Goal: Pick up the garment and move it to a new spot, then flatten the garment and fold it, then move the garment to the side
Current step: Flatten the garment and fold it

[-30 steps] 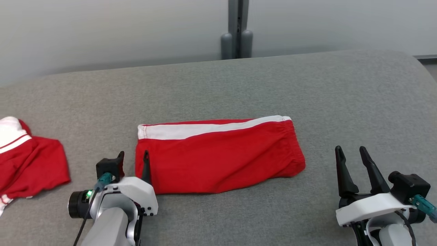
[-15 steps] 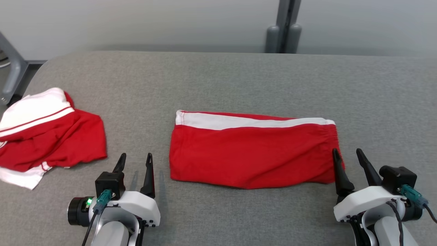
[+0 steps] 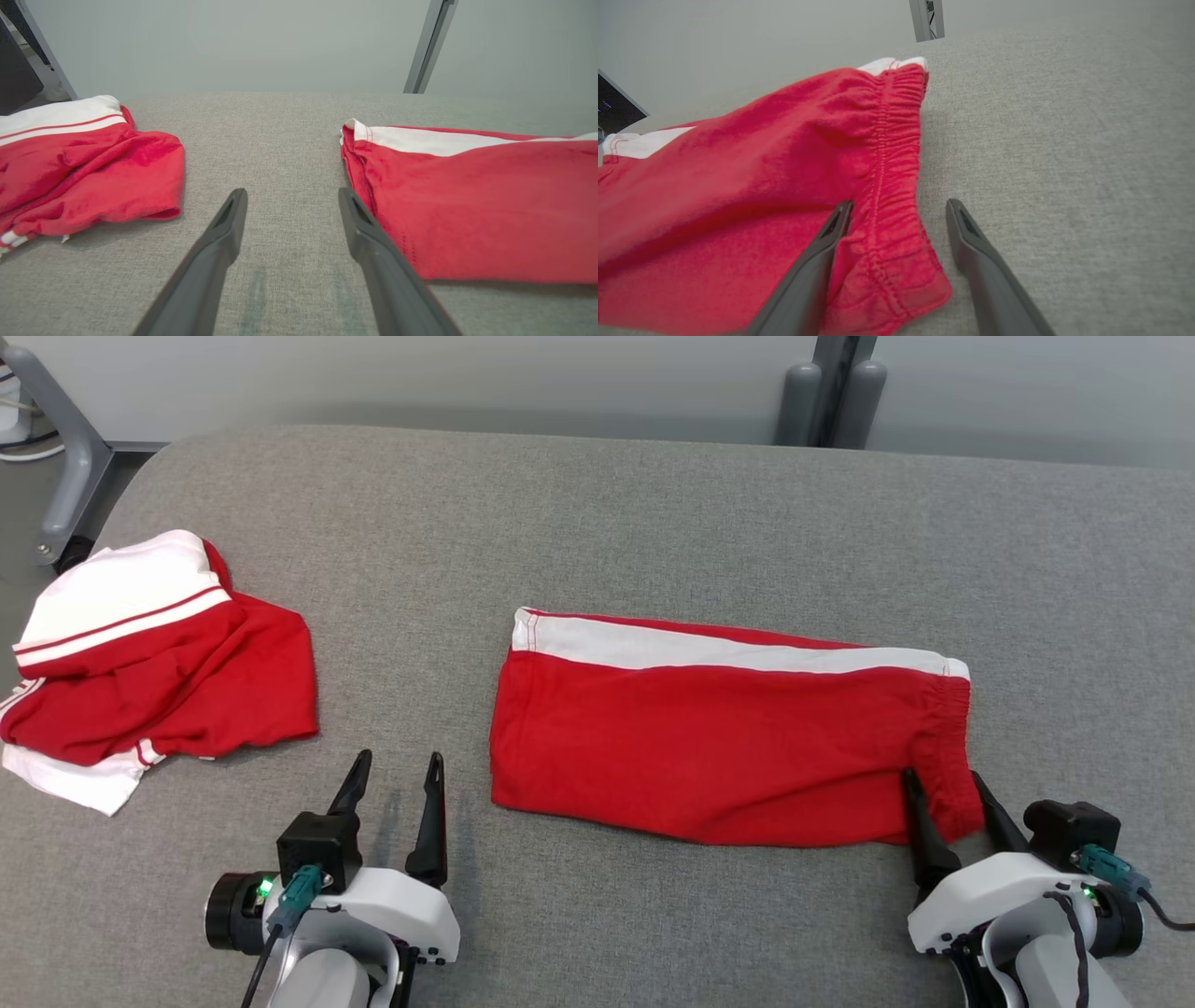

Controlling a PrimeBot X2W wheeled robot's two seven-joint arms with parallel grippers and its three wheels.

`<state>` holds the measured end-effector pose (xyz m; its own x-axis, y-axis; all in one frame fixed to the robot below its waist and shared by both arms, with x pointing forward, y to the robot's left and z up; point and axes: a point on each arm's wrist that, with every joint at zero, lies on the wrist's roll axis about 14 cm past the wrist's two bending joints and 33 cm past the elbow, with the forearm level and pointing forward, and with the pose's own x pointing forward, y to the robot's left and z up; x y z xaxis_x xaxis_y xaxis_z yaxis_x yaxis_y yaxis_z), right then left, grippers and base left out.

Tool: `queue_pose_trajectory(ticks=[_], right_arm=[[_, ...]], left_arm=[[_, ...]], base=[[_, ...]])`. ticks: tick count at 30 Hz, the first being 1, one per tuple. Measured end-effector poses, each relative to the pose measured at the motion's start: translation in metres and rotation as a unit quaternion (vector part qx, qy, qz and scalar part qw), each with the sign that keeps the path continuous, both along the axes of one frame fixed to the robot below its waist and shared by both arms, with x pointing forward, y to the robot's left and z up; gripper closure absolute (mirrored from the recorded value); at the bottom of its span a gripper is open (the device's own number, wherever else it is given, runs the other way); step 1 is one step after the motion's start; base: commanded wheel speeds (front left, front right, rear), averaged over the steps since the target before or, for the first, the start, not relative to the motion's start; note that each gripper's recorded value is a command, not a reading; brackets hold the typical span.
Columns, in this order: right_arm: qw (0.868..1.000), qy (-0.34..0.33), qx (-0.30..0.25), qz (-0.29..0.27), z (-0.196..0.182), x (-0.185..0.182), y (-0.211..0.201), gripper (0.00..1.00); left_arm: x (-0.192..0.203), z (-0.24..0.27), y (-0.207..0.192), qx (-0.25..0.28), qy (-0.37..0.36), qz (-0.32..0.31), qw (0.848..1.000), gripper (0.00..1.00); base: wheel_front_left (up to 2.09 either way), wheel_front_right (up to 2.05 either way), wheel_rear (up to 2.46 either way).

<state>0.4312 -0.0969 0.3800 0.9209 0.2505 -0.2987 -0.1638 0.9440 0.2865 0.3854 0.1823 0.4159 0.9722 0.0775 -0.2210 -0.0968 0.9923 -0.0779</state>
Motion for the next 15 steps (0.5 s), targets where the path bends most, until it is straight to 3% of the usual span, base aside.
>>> queue_pose_trajectory(ticks=[6, 7, 8, 11, 12, 15], right_arm=[[1.0, 0.009, 0.002, 0.002, -0.0058, 0.0, 0.0021, 0.02], [1.0, 0.01, 0.002, 0.003, -0.0064, 0.0001, 0.0025, 0.11], [1.0, 0.011, 0.002, 0.003, -0.0067, 0.0003, 0.003, 0.43], [1.0, 0.014, 0.004, 0.006, -0.0079, -0.0002, 0.0052, 0.9], [1.0, 0.014, 0.006, 0.005, -0.0075, 0.0, 0.0056, 1.0], [1.0, 0.01, 0.014, -0.001, -0.0037, 0.0016, 0.0044, 1.0]], left_arm=[[0.001, 0.001, -0.0056, -0.002, -0.003, -0.005, 1.0, 0.0], [-0.0002, -0.0002, -0.0061, -0.003, -0.001, -0.005, 1.0, 0.0], [-0.001, -0.001, -0.0067, -0.003, 0.0, -0.006, 1.0, 0.0], [-0.0011, -0.0009, -0.0084, -0.005, 0.0, -0.008, 1.0, 0.0], [-0.0011, -0.0008, -0.0086, -0.005, 0.0, -0.008, 1.0, 0.0], [-0.0011, -0.001, -0.0104, -0.006, 0.001, -0.011, 1.0, 0.0]], base=[[0.0, 0.0, 0.0], [0.0, 0.0, 0.0], [0.0, 0.0, 0.0], [0.0, 0.0, 0.0], [0.0, 0.0, 0.0], [0.0, 0.0, 0.0]])
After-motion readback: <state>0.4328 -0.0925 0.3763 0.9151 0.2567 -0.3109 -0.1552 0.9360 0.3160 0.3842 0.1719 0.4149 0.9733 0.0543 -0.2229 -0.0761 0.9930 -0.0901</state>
